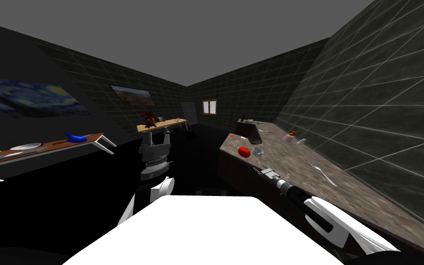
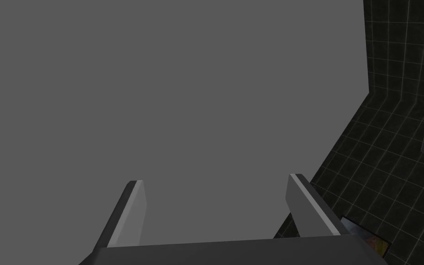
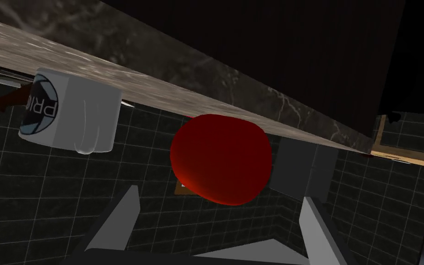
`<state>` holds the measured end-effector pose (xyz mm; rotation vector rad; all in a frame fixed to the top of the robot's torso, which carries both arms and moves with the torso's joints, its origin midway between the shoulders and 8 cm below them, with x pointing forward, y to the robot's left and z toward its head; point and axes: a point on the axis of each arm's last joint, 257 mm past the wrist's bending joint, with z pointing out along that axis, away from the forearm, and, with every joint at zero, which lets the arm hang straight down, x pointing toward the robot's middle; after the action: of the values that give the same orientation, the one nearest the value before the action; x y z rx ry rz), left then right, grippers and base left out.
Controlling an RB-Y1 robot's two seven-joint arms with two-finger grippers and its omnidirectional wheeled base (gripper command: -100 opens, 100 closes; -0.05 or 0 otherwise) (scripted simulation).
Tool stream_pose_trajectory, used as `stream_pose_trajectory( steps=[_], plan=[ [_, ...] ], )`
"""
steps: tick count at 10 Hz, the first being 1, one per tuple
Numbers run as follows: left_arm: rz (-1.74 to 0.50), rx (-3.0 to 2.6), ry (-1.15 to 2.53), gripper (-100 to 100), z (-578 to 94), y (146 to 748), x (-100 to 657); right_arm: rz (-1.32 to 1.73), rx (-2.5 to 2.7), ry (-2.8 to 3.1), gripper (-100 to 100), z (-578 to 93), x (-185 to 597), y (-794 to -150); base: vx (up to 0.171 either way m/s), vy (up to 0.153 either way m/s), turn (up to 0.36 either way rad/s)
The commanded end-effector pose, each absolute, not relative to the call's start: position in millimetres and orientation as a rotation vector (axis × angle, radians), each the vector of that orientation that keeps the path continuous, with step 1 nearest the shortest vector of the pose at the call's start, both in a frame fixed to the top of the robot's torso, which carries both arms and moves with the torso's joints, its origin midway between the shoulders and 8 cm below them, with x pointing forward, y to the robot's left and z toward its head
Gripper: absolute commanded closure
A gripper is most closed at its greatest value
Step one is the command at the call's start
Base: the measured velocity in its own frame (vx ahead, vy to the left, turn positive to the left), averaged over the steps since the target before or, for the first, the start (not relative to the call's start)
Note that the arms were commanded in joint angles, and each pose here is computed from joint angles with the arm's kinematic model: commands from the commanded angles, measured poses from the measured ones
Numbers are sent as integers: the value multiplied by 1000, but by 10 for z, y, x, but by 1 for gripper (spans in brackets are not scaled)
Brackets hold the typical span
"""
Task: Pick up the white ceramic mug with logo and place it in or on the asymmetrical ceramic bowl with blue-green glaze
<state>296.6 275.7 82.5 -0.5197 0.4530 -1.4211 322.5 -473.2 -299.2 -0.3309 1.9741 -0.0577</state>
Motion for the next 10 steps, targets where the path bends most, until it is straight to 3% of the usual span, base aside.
stream_pose_trajectory(
  steps=[1,10],
  plan=[
    [-1421,-520,453,0,825,2757,2966,-163,-427,2029,-100,-3093,3094,-5036,65,80,163],
    [-1421,-520,453,0,825,2757,2966,-566,-875,2140,-100,-3034,2841,-6234,46,52,101]
  ],
)
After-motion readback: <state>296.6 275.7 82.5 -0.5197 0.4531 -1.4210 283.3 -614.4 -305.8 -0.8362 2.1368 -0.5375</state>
